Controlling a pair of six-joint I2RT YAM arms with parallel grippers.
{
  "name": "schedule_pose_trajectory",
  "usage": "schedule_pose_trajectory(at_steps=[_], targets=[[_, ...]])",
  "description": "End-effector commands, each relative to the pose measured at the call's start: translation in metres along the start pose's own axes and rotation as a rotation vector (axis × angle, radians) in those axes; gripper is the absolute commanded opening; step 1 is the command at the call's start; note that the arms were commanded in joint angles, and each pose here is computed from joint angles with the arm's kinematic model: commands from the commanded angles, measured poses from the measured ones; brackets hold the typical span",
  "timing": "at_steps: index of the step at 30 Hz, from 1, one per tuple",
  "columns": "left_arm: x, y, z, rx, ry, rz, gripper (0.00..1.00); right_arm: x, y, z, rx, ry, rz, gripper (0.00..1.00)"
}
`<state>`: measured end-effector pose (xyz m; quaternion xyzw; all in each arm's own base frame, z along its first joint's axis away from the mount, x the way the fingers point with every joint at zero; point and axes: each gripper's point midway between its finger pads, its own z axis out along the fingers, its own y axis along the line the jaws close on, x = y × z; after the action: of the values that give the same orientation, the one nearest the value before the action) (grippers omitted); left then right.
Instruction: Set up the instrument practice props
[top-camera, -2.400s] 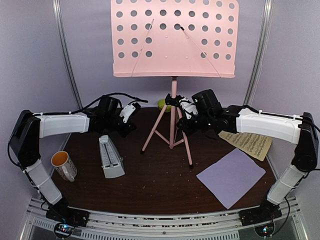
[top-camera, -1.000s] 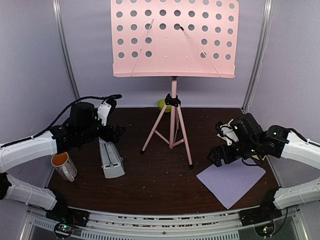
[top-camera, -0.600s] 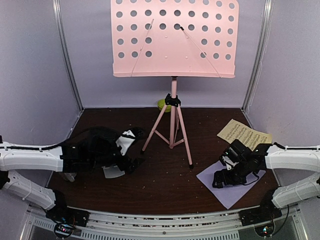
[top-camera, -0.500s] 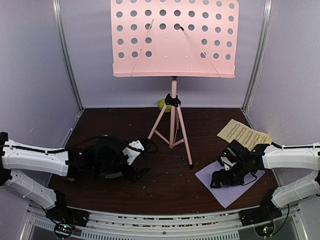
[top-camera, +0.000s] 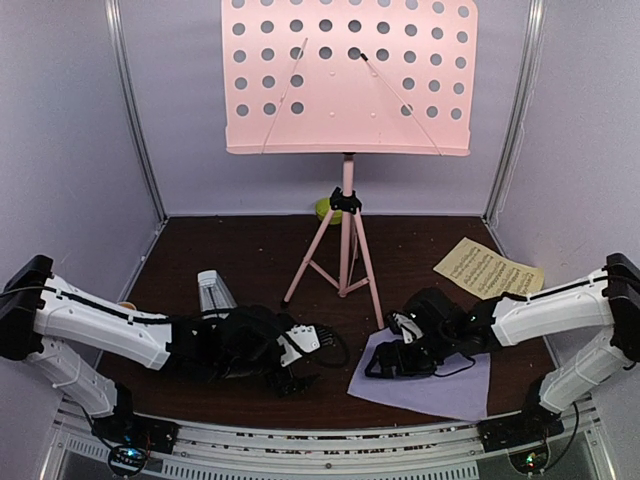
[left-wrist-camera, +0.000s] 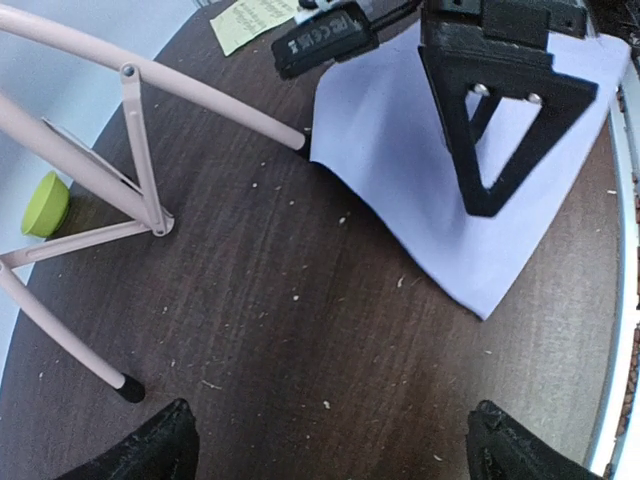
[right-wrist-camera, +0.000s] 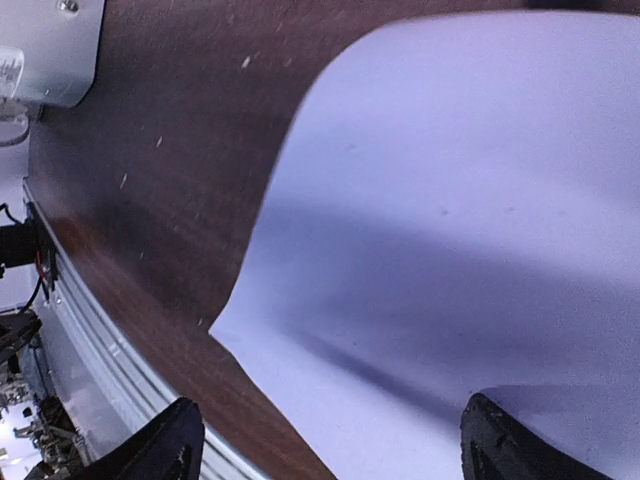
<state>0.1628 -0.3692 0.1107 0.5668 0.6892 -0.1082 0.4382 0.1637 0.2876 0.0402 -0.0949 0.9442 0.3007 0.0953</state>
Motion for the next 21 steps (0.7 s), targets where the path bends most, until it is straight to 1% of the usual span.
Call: schedule_pose_trajectory(at_steps=[1, 3, 5, 6, 9, 12, 17, 21], targets=[[-0.031, -0.014, -0.005, 0.098, -0.13, -0.118, 0.95, 0.011, 0.026, -0.001, -0.071, 0.022, 0.105, 0.89], [-0.037, -0.016, -0.011, 0.131, -0.166, -0.229, 0.94, 0.005, 0.026, -0.013, -0.081, -0.034, 0.126, 0.89], [-0.046, -0.014, -0.017, 0.145, -0.207, -0.345, 0.91, 0.001, 0.019, -0.023, -0.04, -0.074, 0.129, 0.9], [-0.049, -0.014, -0.018, 0.153, -0.218, -0.39, 0.89, 0.003, 0.012, -0.027, -0.005, -0.072, 0.128, 0.9], [-0.063, -0.017, -0.02, 0.2, -0.248, -0.461, 0.82, 0.005, 0.003, -0.04, 0.034, -0.093, 0.133, 0.89], [-0.069, -0.029, -0.014, 0.27, -0.233, -0.494, 0.8, 0.015, -0.013, -0.055, 0.086, -0.101, 0.152, 0.86], [-0.071, -0.046, -0.001, 0.412, -0.195, -0.594, 0.77, 0.046, -0.058, -0.069, 0.201, -0.083, 0.217, 0.75], [-0.074, -0.043, 0.012, 0.496, -0.162, -0.694, 0.73, 0.068, -0.086, -0.069, 0.236, -0.084, 0.286, 0.63]])
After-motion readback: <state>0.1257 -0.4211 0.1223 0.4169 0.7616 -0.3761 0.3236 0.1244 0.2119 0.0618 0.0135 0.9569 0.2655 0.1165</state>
